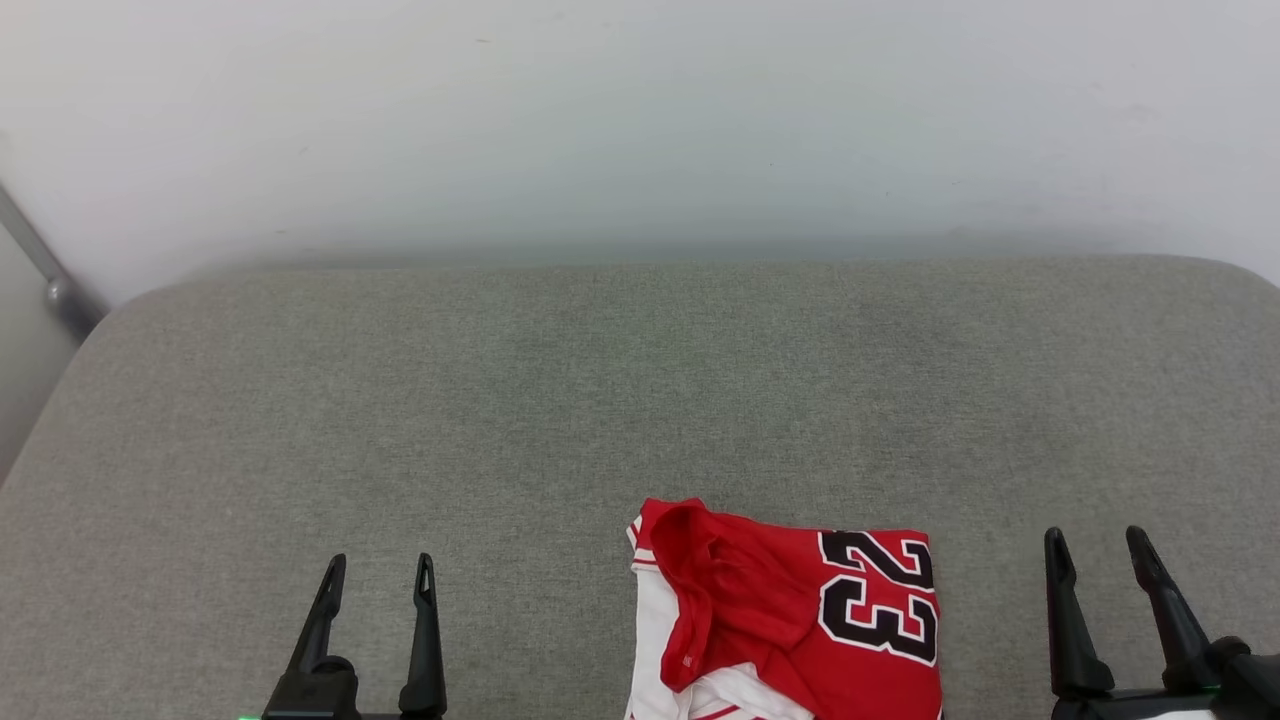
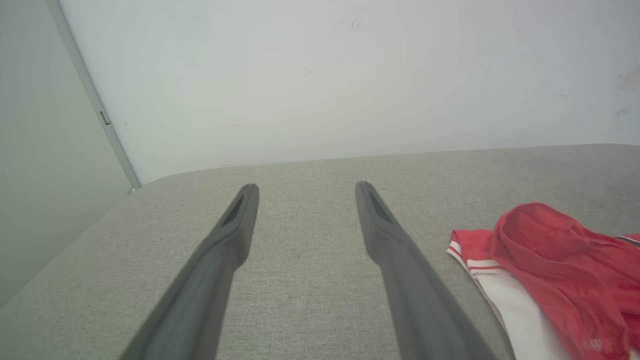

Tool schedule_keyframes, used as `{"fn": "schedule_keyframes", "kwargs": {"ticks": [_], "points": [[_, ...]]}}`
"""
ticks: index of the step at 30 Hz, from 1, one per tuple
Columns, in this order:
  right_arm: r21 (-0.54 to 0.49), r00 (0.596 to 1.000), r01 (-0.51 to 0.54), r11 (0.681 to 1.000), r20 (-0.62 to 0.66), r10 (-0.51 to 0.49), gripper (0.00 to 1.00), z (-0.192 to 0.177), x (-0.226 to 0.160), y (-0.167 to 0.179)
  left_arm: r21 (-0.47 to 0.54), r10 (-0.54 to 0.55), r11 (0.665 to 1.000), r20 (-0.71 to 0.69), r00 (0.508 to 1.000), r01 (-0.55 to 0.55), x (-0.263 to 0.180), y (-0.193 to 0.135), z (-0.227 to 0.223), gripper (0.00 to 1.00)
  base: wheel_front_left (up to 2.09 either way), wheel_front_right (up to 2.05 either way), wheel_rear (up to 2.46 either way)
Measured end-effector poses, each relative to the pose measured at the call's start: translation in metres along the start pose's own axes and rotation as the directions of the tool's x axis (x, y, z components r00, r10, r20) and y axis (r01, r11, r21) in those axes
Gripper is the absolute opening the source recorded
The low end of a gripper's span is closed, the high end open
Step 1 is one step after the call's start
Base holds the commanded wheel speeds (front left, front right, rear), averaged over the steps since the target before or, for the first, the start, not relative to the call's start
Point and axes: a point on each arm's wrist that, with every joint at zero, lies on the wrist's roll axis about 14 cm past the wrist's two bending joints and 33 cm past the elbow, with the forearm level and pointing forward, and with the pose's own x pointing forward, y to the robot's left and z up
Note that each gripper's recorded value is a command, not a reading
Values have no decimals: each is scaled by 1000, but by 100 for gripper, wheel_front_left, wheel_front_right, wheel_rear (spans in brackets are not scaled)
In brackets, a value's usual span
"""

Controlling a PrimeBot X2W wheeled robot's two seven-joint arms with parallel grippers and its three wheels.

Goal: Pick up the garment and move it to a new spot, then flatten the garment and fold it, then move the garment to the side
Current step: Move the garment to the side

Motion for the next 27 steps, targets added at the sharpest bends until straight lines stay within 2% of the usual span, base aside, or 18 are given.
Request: {"fn": "schedule_keyframes", "kwargs": {"ticks": [6, 12, 13, 17, 20, 22, 24, 27], "points": [[-16, 996, 6, 1000, 94, -4, 100, 28, 18, -4, -3, 7, 1000, -5, 1000, -7, 0, 2, -2, 100, 0, 0, 0], [-80, 953, -16, 997, 299, 39, 100, 94, 56, 2, -10, 9, 1000, -17, 1000, -9, 2, 1, -5, 100, 0, 0, 0], [-142, 942, -50, 989, 323, 94, 100, 110, 73, 7, -13, 9, 1000, -21, 1000, -9, 3, 1, -6, 100, 0, 0, 0], [-185, 973, -127, 975, 169, 159, 100, 96, 97, 16, -16, 11, 1000, -32, 999, -11, 4, 1, -10, 100, 0, 0, 0], [-169, 977, -206, 964, -89, 193, 100, 55, 104, 21, -16, 18, 1000, -38, 999, -19, 6, 3, -12, 100, 0, 0, 0], [-129, 940, -254, 959, -267, 213, 100, 25, 102, 22, -16, 22, 1000, -41, 999, -23, 9, 4, -13, 100, 0, 0, 0], [-70, 881, -279, 958, -415, 227, 100, 1, 97, 19, -17, 21, 1000, -46, 999, -22, 12, 4, -15, 100, 0, 0, 0], [20, 748, -292, 956, -618, 242, 100, -35, 82, 10, -18, 19, 1000, -56, 998, -20, 18, 3, -19, 100, 0, 0, 0]]}}
